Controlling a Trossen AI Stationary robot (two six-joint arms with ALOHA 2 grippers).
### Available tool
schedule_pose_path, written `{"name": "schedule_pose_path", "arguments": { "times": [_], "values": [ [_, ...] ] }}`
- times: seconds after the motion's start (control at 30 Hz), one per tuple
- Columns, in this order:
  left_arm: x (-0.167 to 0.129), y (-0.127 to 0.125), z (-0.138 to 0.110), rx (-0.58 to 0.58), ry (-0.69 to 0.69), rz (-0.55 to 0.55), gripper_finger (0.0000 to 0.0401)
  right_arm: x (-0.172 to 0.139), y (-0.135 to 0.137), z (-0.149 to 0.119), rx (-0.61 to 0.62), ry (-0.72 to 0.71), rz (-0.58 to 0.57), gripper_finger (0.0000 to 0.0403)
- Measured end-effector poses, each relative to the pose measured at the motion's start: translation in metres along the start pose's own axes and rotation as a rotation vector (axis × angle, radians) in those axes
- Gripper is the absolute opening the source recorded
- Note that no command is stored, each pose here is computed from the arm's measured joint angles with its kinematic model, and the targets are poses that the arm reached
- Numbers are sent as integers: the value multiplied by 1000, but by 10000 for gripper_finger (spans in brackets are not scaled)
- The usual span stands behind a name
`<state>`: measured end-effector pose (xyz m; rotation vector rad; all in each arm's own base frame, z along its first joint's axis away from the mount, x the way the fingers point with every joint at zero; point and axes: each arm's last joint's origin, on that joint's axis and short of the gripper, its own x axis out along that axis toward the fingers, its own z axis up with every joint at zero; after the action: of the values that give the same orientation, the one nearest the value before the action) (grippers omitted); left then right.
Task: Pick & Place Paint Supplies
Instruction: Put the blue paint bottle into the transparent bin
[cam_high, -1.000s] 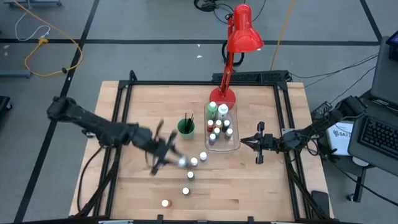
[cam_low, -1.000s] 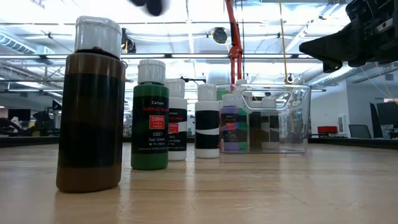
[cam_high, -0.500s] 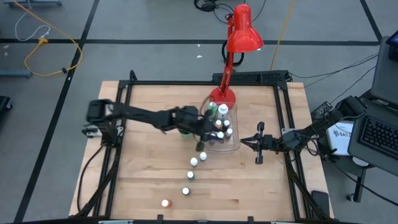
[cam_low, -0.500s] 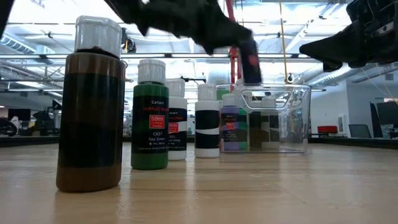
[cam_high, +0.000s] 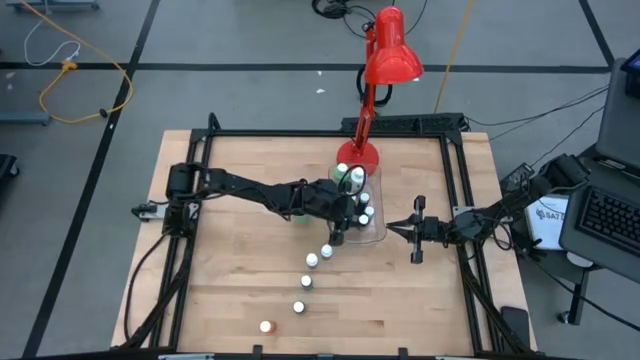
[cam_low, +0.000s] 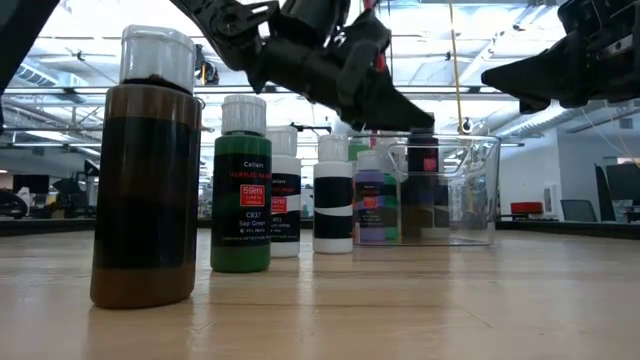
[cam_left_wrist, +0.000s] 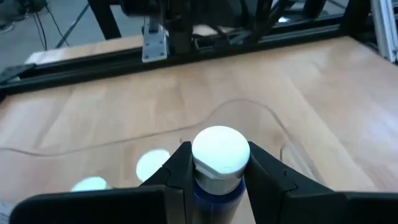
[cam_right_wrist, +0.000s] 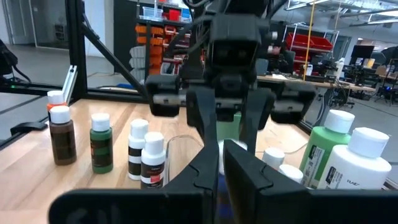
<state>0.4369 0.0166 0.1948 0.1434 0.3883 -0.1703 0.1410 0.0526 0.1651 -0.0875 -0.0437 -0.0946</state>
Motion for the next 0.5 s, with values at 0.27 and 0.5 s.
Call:
{"name": "schedule_pose_path", "arguments": {
  "times": [0.27, 0.5],
  "values": [
    [6, 3, -13, -18, 49, 3, 93, 0, 0, 0, 0, 2, 0, 20],
    [14, 3, -23, -32, 61, 8, 97, 0, 0, 0, 1, 1, 0, 20]
  ]
}}
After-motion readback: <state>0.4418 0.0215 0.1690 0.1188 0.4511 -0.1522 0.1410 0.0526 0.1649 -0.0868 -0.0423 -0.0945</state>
